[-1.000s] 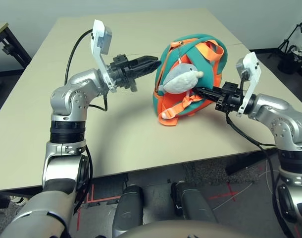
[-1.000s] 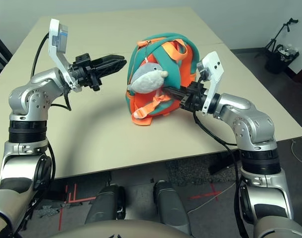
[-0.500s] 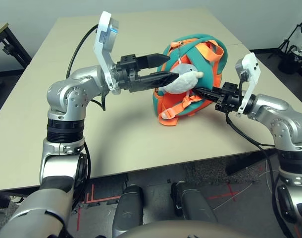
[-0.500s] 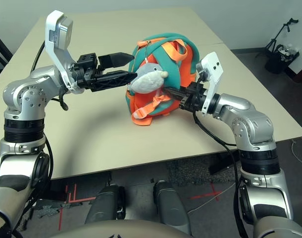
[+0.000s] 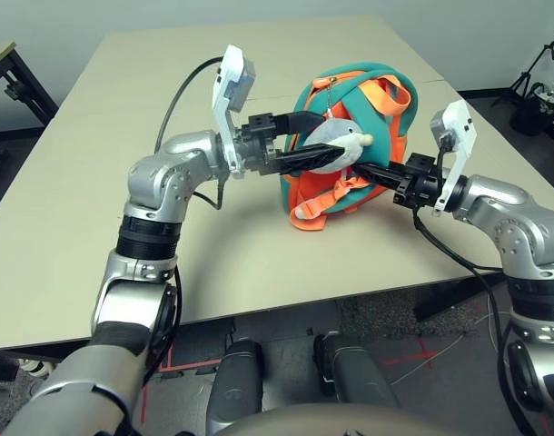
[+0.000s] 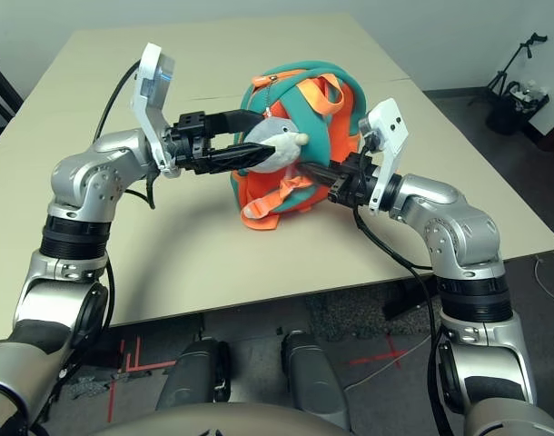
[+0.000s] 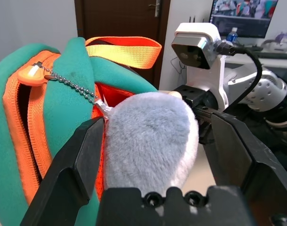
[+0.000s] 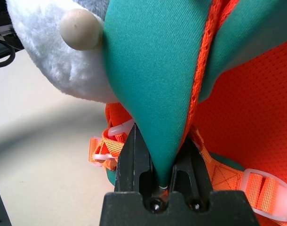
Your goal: Put the pencil case into the backpack and zip it.
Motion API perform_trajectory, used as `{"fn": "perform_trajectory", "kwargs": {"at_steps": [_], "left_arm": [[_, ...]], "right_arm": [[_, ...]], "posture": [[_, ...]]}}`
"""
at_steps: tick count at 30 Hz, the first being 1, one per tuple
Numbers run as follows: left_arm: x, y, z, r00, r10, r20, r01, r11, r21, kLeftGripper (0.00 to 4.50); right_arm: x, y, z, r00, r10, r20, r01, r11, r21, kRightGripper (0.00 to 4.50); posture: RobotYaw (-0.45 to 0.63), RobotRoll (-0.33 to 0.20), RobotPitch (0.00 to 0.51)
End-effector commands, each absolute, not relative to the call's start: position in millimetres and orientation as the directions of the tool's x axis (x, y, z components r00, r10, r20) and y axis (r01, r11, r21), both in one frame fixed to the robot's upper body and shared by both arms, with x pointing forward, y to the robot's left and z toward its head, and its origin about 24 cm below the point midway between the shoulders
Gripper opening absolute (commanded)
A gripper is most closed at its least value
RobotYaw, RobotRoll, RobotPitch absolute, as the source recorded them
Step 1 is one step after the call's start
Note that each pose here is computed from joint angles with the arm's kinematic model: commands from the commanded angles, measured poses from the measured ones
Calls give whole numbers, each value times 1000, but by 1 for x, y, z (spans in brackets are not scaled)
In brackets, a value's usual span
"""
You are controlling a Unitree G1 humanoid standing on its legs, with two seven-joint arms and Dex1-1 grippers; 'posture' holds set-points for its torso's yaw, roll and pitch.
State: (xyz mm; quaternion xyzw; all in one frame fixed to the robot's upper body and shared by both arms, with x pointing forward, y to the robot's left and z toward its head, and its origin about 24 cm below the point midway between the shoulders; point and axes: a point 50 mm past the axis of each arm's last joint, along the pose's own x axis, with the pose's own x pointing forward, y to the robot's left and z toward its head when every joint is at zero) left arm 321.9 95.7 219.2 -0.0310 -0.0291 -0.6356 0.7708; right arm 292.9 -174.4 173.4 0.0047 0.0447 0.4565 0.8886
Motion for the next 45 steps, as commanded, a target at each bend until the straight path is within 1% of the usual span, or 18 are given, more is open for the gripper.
{"fn": "perform_trajectory", "kwargs": {"at_steps": [1, 4, 8, 10, 12, 14, 15, 16, 17, 19, 21, 22, 28, 32, 34, 38, 42, 45], "left_arm": [[323, 87, 209, 182, -983, 25, 983, 182, 4, 4500], [326, 86, 202, 205, -979, -13, 978, 204, 47, 4500], [326, 84, 203, 188, -982, 7, 982, 188, 34, 4500], [327, 86, 204, 193, -981, 9, 981, 193, 35, 4144], [328, 89, 206, 203, -979, 13, 979, 204, 26, 3532], [329, 91, 209, 209, -977, 31, 978, 210, 20, 2787], [329, 93, 211, 211, -977, 41, 977, 212, 14, 2295], [328, 95, 214, 208, -976, 58, 978, 209, 7, 2047], [327, 96, 218, 201, -977, 77, 980, 201, -2, 1602], [325, 101, 226, 191, -976, 104, 981, 191, -14, 869], [323, 108, 232, 184, -977, 112, 983, 184, -10, 318], [323, 112, 235, 187, -976, 112, 982, 188, 0, 189], [316, 153, 252, 249, -967, 53, 968, 251, 26, 178], [310, 167, 248, 283, -959, -31, 959, 282, 33, 178], [307, 172, 247, 291, -956, -40, 957, 291, 16, 178], [305, 180, 232, 314, -945, -92, 948, 318, -28, 178], [305, 185, 216, 335, -937, -98, 933, 344, -101, 178], [305, 187, 202, 344, -930, -129, 922, 361, -140, 178]], "right_arm": [[291, -172, 174, 564, 822, -79, -822, 568, 37, 103], [291, -172, 174, 564, 822, -79, -822, 568, 34, 103], [292, -171, 174, 562, 823, -80, -824, 565, 31, 103], [292, -171, 175, 562, 823, -80, -824, 566, 29, 103], [292, -171, 175, 563, 822, -81, -823, 567, 27, 103], [292, -171, 175, 564, 822, -83, -823, 568, 29, 103], [292, -171, 174, 564, 822, -84, -823, 568, 30, 103], [292, -171, 174, 564, 821, -84, -822, 568, 31, 103], [292, -171, 174, 564, 821, -86, -822, 569, 32, 103], [292, -171, 173, 564, 821, -87, -822, 569, 34, 103], [293, -170, 173, 565, 820, -87, -821, 569, 35, 103], [293, -170, 173, 566, 820, -87, -821, 570, 36, 103], [293, -171, 172, 573, 815, -88, -815, 578, 44, 103], [293, -172, 170, 576, 812, -92, -812, 582, 48, 103], [294, -171, 171, 577, 812, -91, -811, 582, 49, 103], [294, -170, 170, 577, 812, -91, -811, 582, 52, 103], [294, -169, 170, 574, 814, -89, -813, 579, 56, 103], [294, -170, 170, 574, 814, -90, -813, 580, 56, 103]], "posture": [[-118, 0, 61], [-119, 0, 57], [-119, 0, 54], [-119, 0, 55], [-118, 0, 56], [-118, 0, 58], [-118, 0, 58], [-116, 0, 59], [-114, 0, 60], [-113, 0, 62], [-114, 0, 63], [-115, 0, 64], [-110, 0, 68], [-99, 0, 72], [-92, 0, 78], [-88, 0, 81], [-91, 0, 84], [-93, 0, 86]]}}
